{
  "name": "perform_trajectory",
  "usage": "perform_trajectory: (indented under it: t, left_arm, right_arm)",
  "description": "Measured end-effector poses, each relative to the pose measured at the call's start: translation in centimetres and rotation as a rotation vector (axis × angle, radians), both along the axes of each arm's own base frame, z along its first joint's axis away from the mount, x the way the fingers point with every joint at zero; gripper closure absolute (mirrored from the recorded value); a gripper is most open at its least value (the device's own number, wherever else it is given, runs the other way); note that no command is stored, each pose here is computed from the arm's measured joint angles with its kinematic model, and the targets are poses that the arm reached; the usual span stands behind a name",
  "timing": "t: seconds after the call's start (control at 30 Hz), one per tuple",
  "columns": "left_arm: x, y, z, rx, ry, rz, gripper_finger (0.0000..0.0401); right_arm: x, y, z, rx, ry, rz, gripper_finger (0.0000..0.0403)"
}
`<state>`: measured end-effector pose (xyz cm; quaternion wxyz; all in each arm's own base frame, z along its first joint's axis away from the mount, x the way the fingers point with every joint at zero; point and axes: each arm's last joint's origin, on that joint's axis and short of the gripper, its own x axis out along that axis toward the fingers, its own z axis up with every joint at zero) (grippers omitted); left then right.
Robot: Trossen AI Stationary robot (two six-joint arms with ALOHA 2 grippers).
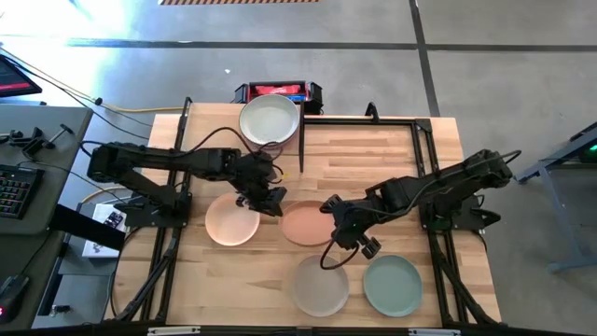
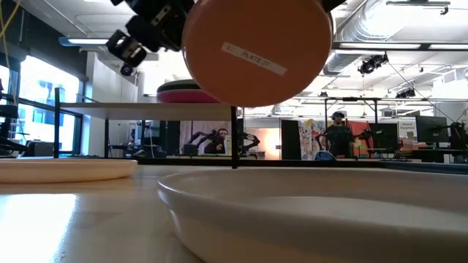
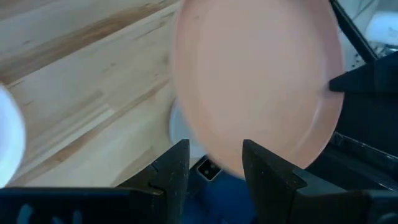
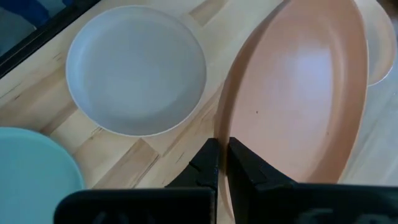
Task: Place and stack plates onto a shelf
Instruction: Put the orange plate on the shelf
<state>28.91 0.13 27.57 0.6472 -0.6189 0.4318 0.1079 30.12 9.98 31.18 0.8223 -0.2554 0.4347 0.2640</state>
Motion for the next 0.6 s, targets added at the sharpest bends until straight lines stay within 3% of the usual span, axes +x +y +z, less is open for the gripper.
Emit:
perform_trajectory:
  t: [0.6]
  left_arm:
    - [2.3,-0.5,-2.9,-0.044,0.054,-0.054,0.0266]
  right_arm:
    - [-0.1,-0.2,-0.1,-0.04,0.012,-0.028,0.0403]
